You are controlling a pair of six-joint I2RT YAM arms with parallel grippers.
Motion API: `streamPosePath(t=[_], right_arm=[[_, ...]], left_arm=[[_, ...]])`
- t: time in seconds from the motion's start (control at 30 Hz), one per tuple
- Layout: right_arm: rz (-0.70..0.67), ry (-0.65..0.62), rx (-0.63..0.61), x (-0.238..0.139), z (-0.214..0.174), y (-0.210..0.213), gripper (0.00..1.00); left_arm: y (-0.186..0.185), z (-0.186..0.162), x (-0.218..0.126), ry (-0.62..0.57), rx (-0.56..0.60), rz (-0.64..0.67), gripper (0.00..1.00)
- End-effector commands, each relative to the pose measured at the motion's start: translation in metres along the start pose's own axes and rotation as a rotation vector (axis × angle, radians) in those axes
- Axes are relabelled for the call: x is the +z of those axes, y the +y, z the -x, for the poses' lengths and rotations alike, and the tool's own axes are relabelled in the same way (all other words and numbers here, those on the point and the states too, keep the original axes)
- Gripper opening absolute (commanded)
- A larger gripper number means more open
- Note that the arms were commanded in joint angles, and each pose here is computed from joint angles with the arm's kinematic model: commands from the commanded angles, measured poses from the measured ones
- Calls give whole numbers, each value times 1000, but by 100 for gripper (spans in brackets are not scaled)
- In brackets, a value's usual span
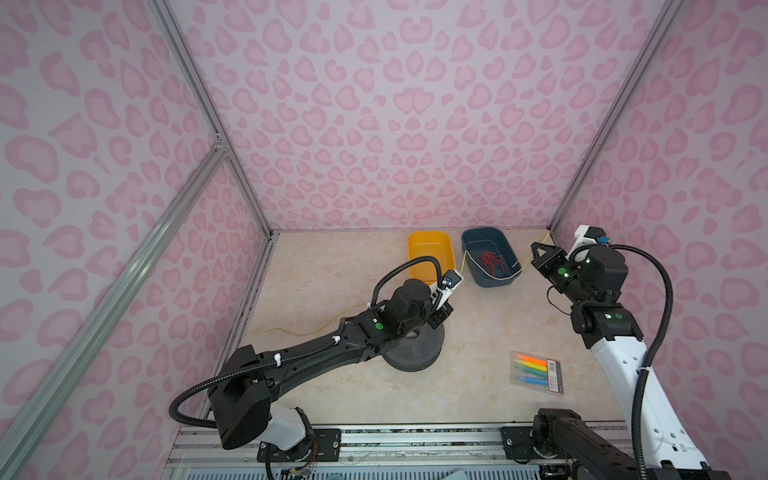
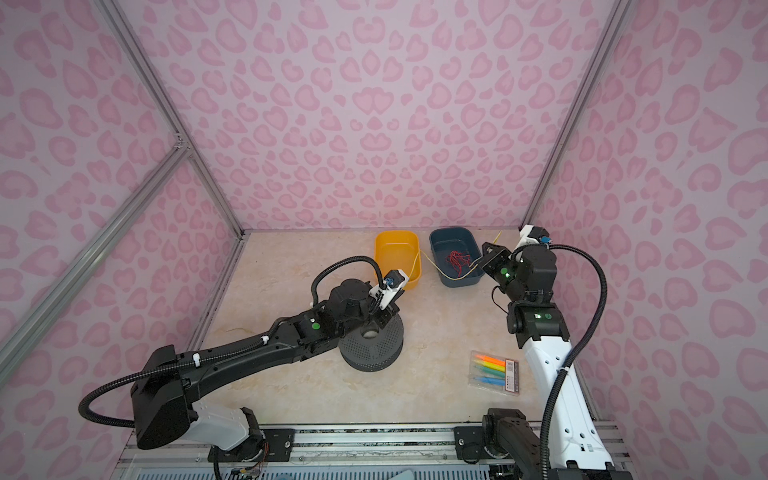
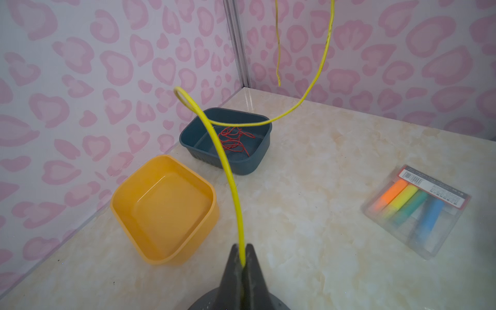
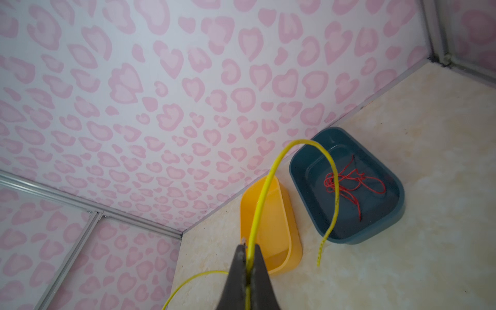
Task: Wrap the cables
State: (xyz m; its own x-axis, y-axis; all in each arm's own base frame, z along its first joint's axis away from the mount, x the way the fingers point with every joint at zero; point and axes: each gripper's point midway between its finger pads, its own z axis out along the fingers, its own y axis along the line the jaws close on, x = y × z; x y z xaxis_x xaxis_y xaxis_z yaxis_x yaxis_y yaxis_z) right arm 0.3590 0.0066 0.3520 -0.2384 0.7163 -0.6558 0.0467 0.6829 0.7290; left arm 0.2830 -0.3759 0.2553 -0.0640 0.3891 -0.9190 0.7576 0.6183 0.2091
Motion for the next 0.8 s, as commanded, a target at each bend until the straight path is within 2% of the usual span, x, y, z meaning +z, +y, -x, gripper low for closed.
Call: streamPosePath(t=[0.0,0.13,0.3,0.57,0.77], right_arm=[[-1,-114,26,-9,36,-4,0],[-4,-186,88,-12,66,-16,0],[-2,-245,123,-9,93,-22,0],[-29,-335,145,-9,127,-36,0],[-17,-358,136,-9,141,-28,0]], left_arm=[[13,-8,-7,18,1,69,4],[18,-17,-12,29,-16,89,4],[14,-39,-9,101,-5,77,4],[8,-80,-13,194,-10,70,4],[7,-100,-12,244,-8,74,4]])
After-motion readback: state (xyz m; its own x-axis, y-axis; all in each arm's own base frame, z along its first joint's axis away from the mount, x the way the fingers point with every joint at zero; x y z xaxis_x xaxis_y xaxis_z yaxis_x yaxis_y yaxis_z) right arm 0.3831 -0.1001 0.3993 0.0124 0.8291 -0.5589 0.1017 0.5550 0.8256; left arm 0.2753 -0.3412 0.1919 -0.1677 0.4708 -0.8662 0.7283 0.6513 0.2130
